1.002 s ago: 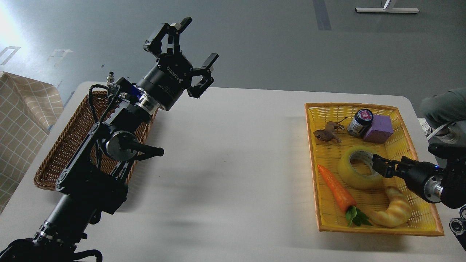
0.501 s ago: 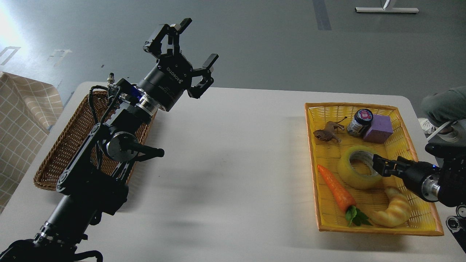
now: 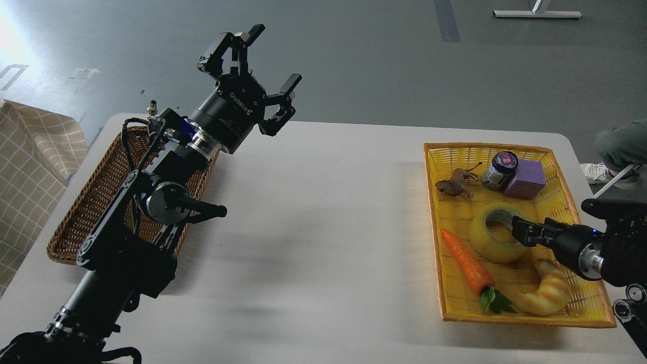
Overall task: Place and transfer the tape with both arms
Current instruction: 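Reach the right gripper into the tray and grasp the tape roll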
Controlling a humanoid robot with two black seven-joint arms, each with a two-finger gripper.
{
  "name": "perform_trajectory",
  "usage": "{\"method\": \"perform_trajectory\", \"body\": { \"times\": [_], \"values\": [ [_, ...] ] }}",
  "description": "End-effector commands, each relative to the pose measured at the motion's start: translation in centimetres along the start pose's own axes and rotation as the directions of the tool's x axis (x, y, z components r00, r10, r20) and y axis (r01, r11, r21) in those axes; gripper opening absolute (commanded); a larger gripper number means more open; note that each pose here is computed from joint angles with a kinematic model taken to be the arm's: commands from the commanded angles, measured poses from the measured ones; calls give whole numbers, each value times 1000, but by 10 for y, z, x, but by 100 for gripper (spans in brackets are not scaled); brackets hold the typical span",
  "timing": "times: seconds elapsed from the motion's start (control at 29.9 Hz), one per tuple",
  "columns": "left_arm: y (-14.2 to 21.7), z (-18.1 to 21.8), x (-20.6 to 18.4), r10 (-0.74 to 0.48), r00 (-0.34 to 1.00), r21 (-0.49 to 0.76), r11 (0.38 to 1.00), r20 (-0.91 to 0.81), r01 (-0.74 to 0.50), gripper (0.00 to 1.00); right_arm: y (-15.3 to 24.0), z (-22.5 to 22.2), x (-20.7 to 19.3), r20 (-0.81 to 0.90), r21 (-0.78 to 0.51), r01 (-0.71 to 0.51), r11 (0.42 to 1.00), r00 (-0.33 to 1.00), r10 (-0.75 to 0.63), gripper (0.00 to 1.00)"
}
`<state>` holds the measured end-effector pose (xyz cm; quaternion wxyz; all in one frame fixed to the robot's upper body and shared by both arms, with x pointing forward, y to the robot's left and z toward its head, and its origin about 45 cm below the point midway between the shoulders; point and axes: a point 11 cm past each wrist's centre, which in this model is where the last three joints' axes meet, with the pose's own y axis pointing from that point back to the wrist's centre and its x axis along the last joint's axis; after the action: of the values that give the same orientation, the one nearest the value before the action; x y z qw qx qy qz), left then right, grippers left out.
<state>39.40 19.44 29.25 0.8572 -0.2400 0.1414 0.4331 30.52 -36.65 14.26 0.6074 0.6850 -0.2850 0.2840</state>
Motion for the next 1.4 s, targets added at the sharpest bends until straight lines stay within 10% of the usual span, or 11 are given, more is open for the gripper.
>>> {"method": "perform_trajectory", "body": {
  "times": [0.0, 0.23, 1.04, 1.37],
  "values": [
    [0, 0, 0, 1, 1000, 1, 1000, 0, -1, 98, -2, 0, -4, 10, -2, 9, 1000, 1000, -9, 68],
    [0, -1, 0, 7, 1000, 2, 1000, -1, -7, 98, -2, 0, -3, 10, -2, 7, 1000, 1000, -7, 46],
    [0, 1, 2, 13, 1000, 8, 1000, 5, -13, 98, -2, -1, -6, 13, 0, 13, 1000, 1000, -13, 42],
    [0, 0, 2, 15, 1000, 7, 1000, 3, -15, 98, -2, -1, -6, 11, 0, 12, 1000, 1000, -12, 22]
  ]
}}
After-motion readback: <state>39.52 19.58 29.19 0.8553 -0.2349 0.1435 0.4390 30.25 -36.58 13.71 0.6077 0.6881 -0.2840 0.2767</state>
